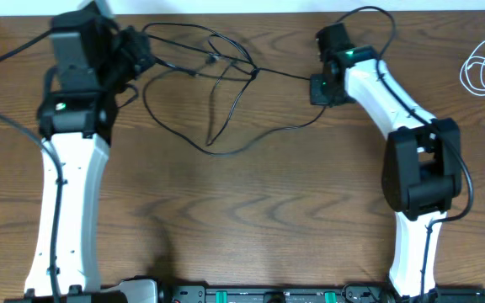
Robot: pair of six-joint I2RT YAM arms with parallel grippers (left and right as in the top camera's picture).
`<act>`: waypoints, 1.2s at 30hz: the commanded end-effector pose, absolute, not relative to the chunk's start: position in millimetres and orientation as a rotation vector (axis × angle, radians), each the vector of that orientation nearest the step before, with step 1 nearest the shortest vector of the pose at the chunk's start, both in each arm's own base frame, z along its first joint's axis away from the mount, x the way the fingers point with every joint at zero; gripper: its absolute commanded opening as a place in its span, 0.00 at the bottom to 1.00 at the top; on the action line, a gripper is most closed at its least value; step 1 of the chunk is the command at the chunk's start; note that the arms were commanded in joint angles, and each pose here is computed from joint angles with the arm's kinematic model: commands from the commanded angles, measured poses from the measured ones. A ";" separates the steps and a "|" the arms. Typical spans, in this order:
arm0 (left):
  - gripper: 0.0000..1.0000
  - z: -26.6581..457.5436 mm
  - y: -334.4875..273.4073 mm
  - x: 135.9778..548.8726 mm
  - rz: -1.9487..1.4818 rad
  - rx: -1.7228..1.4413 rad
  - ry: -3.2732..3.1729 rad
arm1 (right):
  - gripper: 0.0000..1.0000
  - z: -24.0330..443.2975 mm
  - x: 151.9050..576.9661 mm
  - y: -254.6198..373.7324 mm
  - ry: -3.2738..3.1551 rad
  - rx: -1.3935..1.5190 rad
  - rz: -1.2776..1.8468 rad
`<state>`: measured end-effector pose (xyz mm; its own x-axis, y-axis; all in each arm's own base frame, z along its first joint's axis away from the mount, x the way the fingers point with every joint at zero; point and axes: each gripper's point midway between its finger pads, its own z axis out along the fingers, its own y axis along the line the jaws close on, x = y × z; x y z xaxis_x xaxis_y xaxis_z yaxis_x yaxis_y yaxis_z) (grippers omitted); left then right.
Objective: Untangle cables
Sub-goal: 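Pull the grippers apart, stretching the black cables across the table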
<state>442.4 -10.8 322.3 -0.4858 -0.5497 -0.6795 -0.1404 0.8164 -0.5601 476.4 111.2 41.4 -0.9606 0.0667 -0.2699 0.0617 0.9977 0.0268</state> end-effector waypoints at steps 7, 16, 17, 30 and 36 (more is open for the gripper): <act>0.08 348.4 78.2 431.5 -0.319 -0.680 1.899 | 0.01 37.5 462.2 -9.5 2.898 0.443 -0.259; 0.08 325.7 37.9 437.6 -0.543 -0.564 2.026 | 0.02 36.5 461.9 45.6 2.969 -0.049 0.206; 0.08 322.1 27.4 438.2 -0.584 -0.513 2.051 | 0.04 39.8 461.0 61.5 2.951 -0.155 0.310; 0.09 308.5 -72.2 433.1 -0.973 -0.045 2.138 | 0.72 166.9 445.5 149.7 2.473 -0.693 0.843; 0.09 332.0 -91.4 425.5 -1.152 0.046 2.058 | 0.75 207.9 435.2 177.9 2.304 -0.800 0.944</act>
<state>436.2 -76.7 307.6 -0.7037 -0.3369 -0.6255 0.2802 0.6775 -0.6801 445.7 151.9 191.0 -0.7486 -0.3001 -0.5913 -0.5994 0.6874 0.4100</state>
